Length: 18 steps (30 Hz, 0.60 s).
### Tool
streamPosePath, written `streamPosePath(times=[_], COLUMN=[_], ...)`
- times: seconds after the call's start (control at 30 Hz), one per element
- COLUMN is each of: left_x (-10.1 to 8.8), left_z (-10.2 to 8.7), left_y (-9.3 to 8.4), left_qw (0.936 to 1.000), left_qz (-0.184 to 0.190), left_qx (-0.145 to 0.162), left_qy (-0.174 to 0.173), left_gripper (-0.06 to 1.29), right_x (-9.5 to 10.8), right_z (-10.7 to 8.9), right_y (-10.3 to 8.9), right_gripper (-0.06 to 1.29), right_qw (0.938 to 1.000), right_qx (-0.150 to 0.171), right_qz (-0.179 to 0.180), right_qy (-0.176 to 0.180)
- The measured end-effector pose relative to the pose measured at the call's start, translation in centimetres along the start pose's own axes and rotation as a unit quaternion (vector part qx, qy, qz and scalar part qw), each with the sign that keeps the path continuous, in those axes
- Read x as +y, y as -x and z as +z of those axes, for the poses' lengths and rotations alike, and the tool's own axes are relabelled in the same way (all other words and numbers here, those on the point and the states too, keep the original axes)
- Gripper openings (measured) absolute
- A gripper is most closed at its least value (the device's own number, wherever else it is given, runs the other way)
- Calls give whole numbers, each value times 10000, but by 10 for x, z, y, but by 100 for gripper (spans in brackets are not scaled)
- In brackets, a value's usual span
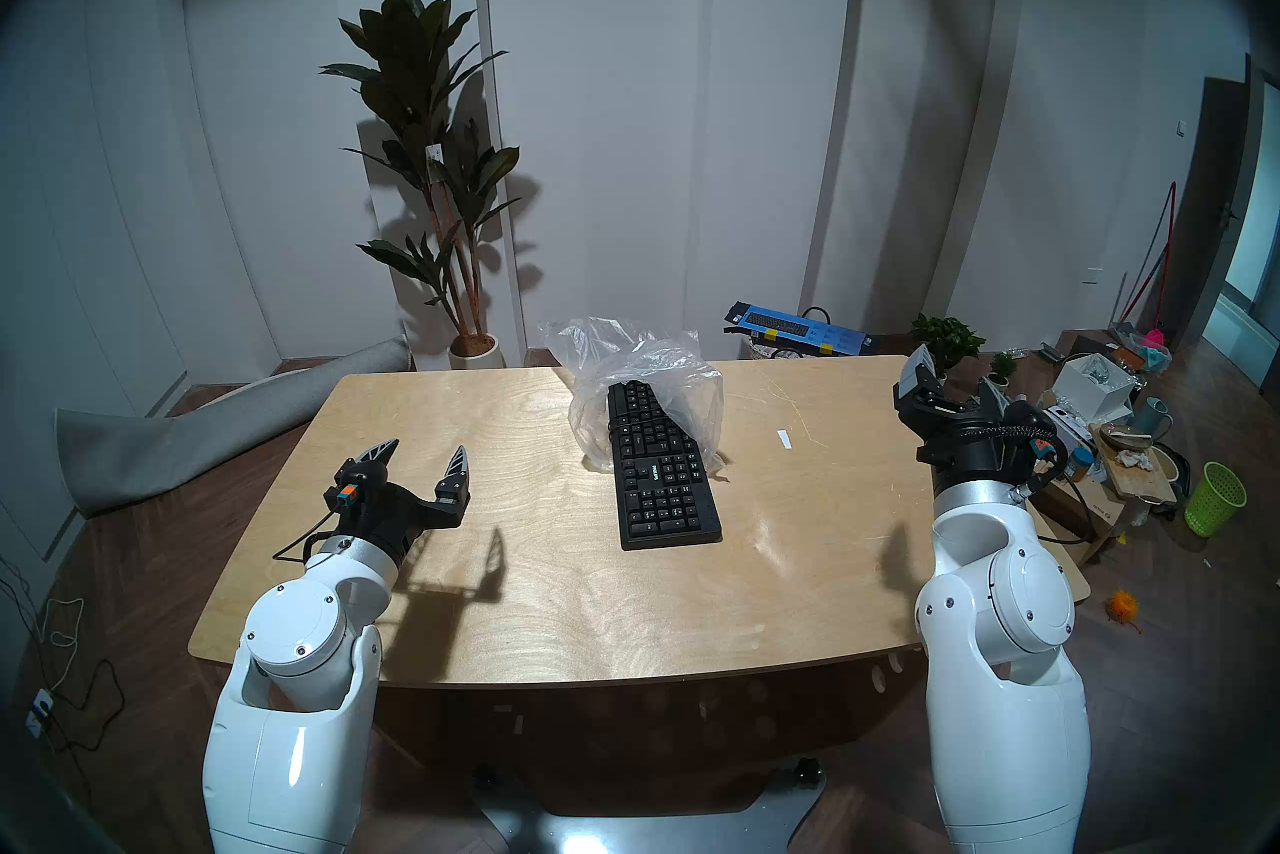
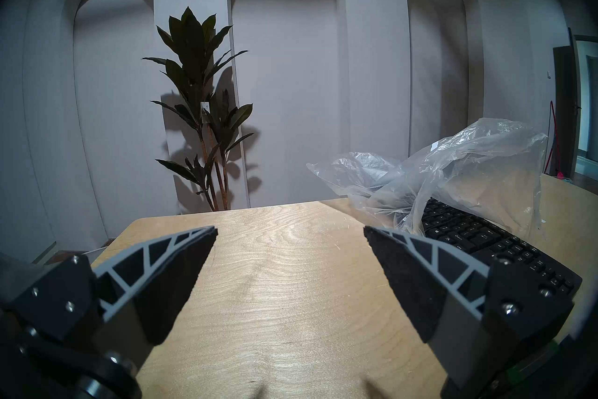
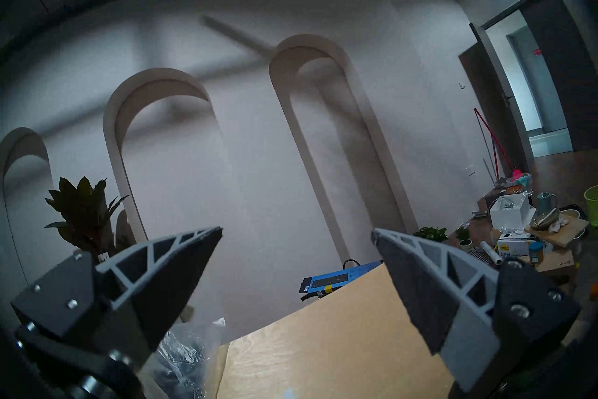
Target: Unwrap the new keyboard and set the wrapping aside
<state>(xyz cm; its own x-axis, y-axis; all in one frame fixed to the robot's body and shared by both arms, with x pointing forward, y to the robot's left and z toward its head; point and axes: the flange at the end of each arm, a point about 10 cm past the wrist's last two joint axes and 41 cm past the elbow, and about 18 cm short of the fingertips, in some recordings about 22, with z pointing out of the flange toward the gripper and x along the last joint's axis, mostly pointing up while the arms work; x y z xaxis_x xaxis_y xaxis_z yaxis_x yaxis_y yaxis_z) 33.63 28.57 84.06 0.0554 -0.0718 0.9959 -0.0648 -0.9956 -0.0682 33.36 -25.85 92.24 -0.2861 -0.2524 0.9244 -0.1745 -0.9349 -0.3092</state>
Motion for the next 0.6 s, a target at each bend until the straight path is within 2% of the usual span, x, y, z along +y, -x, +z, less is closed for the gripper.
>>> streamPosePath(times=[0.13, 0.27, 0.33, 0.43, 0.47, 0.5, 0.6], left_x=[0, 0, 0, 0, 0, 0, 0], left_z=[0, 0, 0, 0, 0, 0, 0], left_y=[0, 0, 0, 1, 1, 1, 1], left_qw=[10000, 10000, 10000, 10000, 10000, 10000, 10000], left_qz=[-1, -2, -3, -5, -5, -6, -7], left_qx=[-1, -2, -4, -6, -6, -7, -10], left_qy=[0, 0, 0, 0, 1, 1, 0], left_gripper=[123, 124, 123, 123, 123, 123, 123], right_x=[-1, 2, 7, 20, 21, 25, 29], right_z=[-4, -8, -8, -4, -3, 0, 8], right_y=[17, 35, 44, 53, 53, 53, 52], right_gripper=[125, 125, 125, 125, 125, 125, 125], right_qw=[9984, 9925, 9862, 9732, 9717, 9655, 9528], right_qx=[-162, -396, -509, -612, -616, -622, -600], right_qz=[-472, -972, -1341, -1923, -1980, -2198, -2589], right_qy=[-261, -620, -829, -1100, -1128, -1248, -1467])
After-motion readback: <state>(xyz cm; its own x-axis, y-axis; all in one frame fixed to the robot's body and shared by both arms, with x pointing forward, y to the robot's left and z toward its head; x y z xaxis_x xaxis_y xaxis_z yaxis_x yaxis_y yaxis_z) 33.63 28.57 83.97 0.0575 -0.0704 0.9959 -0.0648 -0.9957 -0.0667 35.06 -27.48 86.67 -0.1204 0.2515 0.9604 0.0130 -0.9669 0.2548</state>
